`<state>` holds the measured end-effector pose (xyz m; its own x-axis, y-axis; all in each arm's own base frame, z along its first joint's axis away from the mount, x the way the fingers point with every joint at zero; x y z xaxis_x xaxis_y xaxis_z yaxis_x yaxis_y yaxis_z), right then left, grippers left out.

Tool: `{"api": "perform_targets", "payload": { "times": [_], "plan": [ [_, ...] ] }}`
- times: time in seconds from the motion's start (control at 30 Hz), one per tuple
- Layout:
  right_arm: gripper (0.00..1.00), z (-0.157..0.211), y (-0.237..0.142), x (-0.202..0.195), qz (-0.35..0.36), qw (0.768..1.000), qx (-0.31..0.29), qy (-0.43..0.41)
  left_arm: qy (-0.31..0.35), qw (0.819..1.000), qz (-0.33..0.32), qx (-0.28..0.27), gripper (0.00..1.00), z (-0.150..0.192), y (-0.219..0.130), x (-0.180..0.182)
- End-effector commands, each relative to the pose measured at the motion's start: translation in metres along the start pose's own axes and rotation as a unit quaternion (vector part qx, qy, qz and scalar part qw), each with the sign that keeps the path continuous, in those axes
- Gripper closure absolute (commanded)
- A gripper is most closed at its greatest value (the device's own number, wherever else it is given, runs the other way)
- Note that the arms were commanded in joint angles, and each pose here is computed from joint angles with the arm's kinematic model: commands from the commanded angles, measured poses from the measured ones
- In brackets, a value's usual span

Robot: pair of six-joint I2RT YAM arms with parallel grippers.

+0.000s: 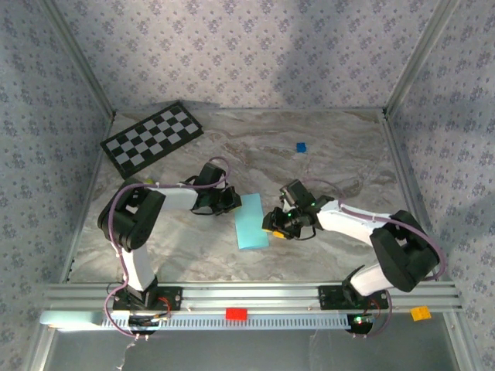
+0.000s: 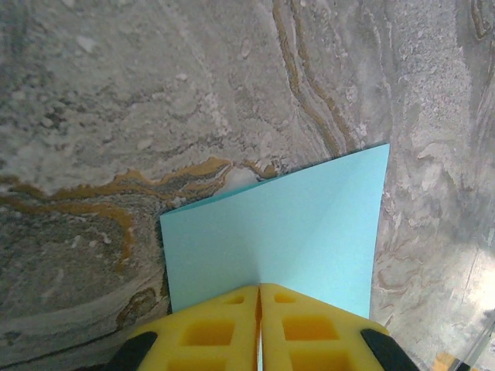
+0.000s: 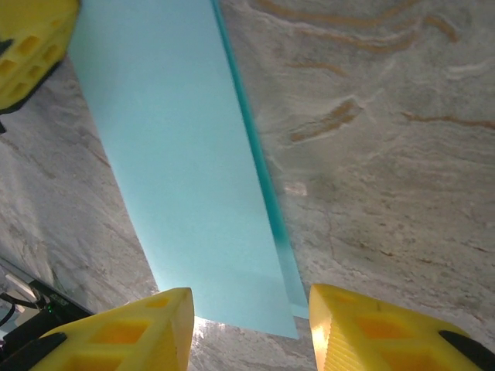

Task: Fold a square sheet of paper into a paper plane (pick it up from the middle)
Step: Fold the triangle a second time at the center of the table.

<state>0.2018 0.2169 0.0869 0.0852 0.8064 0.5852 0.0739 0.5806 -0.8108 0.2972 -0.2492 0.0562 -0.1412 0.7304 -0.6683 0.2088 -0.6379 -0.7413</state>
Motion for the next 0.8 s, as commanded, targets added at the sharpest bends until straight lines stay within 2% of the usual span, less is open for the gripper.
{"api": "perform_targets", "payload": {
  "times": [0.0, 0.43, 0.77],
  "plan": [
    [0.56, 0.007, 0.009, -0.005, -0.004, 0.999, 0.022, 0.024, -0.023, 0.998, -0.047, 0.02, 0.91, 0.011, 0.009, 0.03],
    [0.58, 0.01, 0.02, -0.001, -0.018, 0.999, 0.039, 0.023, -0.023, 0.998, -0.046, 0.02, 0.91, 0.01, 0.007, 0.028],
    [0.6, 0.002, 0.018, 0.018, -0.076, 0.997, 0.026, 0.001, -0.02, 0.999, -0.044, 0.022, 0.91, 0.009, 0.007, 0.026]
  ]
}}
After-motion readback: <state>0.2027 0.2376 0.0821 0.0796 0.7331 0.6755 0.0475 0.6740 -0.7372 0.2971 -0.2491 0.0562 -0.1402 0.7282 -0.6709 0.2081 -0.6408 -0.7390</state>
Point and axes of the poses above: each hand's point on the last joint's axis, 136 mm out from that joint toward the fingers, its own y axis out along the fingers, its own x axis along the line the jaws close on, z = x × y, the point moved 5 cm from there along -y, back along the fingers, and after that the axes turned 4 degrees about -y, right-handed, at the moved point
